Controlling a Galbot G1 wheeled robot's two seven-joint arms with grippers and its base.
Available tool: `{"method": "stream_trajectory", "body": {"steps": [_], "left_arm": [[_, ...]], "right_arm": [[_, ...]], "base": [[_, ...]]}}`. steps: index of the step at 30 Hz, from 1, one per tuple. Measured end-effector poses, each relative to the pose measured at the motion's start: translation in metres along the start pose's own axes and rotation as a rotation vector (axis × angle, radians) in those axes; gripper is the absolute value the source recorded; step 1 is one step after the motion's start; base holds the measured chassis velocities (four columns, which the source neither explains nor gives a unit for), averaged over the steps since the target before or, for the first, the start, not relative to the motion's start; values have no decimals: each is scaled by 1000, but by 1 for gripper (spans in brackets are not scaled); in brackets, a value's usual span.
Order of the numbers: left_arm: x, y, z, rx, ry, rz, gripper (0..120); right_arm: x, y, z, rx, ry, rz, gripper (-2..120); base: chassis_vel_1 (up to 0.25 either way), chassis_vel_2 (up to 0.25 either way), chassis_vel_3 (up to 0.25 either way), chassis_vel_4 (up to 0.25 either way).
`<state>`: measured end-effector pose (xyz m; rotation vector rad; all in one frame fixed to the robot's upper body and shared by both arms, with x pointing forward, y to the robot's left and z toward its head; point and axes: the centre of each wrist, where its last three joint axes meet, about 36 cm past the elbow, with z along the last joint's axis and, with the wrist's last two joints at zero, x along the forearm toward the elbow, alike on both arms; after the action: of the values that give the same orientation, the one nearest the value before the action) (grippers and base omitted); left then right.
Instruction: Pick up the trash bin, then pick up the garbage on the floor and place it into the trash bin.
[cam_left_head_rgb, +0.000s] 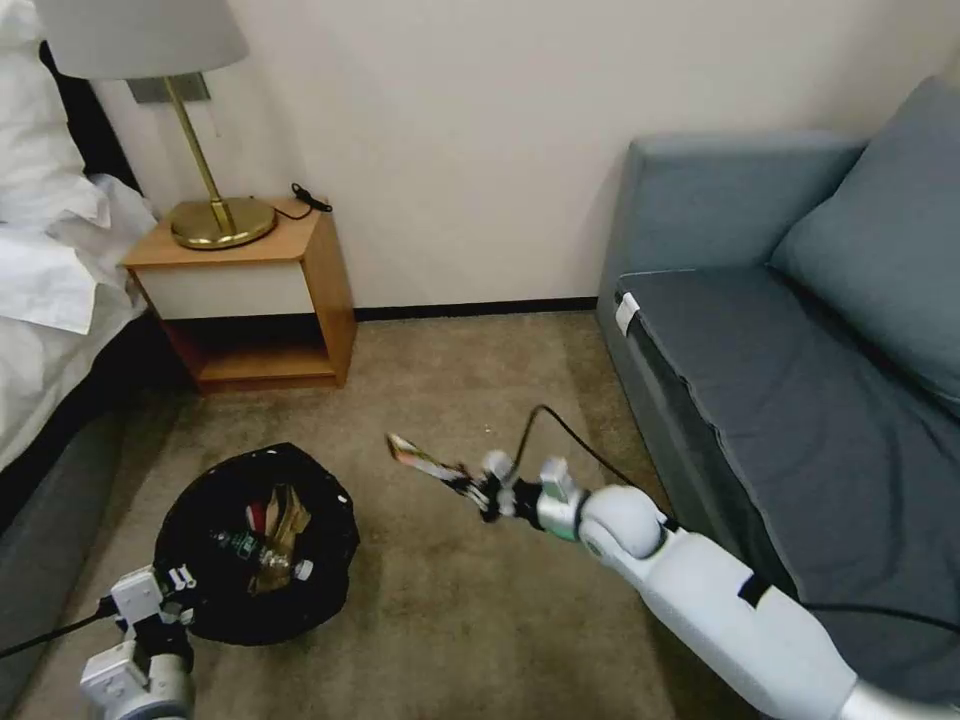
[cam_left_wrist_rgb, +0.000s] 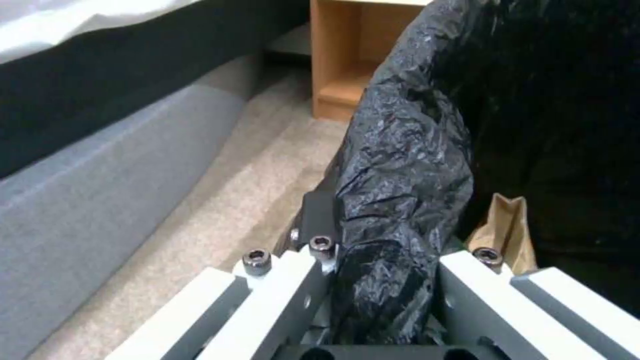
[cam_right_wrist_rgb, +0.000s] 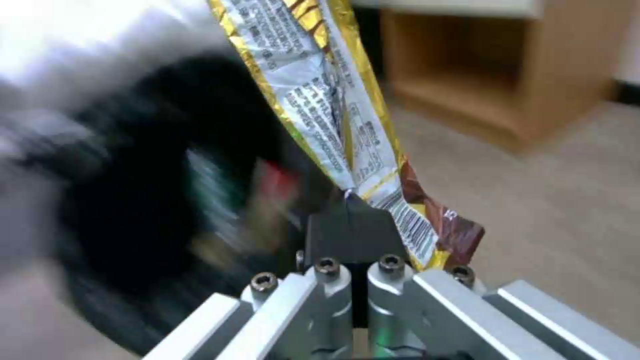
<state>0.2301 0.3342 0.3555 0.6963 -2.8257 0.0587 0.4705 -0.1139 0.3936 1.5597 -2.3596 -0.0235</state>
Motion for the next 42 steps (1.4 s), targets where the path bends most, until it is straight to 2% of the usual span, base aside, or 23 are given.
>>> {"method": "stream_trajectory", "body": {"steps": [3,9,14,23,24,26,28,31,33,35,37,39,42], "left_arm": [[-8,-2,2,-4,-2,23,3],[-15,-13,3,11,-5,58,3],[-14,-19,7,9,-6,73,3],[-13,-18,5,8,-23,96,3],[-12,-18,5,10,-26,99,3],[-11,-18,4,10,-26,101,3],[-10,-18,3,12,-29,105,3],[-9,-17,3,15,-29,105,3],[-9,-16,3,17,-31,104,3],[-9,-15,2,18,-33,103,3],[-11,-13,2,22,-37,97,3],[-11,-12,2,26,-38,92,3],[-14,-8,-1,57,-41,71,3]], "right_arm": [[-16,28,-25,-54,-27,-110,0],[-47,62,-27,-93,1,-204,0],[-67,67,-17,-105,35,-206,0],[-88,61,10,-82,92,-133,1],[-91,63,13,-81,95,-131,5],[-92,64,15,-80,97,-129,7],[-98,65,19,-69,100,-116,19],[-101,65,21,-66,96,-108,25],[-103,65,20,-68,81,-99,36],[-103,65,19,-70,73,-94,39],[-101,64,14,-73,42,-79,51],[-99,63,12,-74,31,-72,54],[-84,50,5,-75,-27,-20,67]], "base": [[0,0,0,0],[0,0,0,0],[0,0,0,0],[0,0,0,0],[0,0,0,0],[0,0,0,0],[0,0,0,0],[0,0,0,0],[0,0,0,0],[0,0,0,0],[0,0,0,0],[0,0,0,0],[0,0,0,0]]}}
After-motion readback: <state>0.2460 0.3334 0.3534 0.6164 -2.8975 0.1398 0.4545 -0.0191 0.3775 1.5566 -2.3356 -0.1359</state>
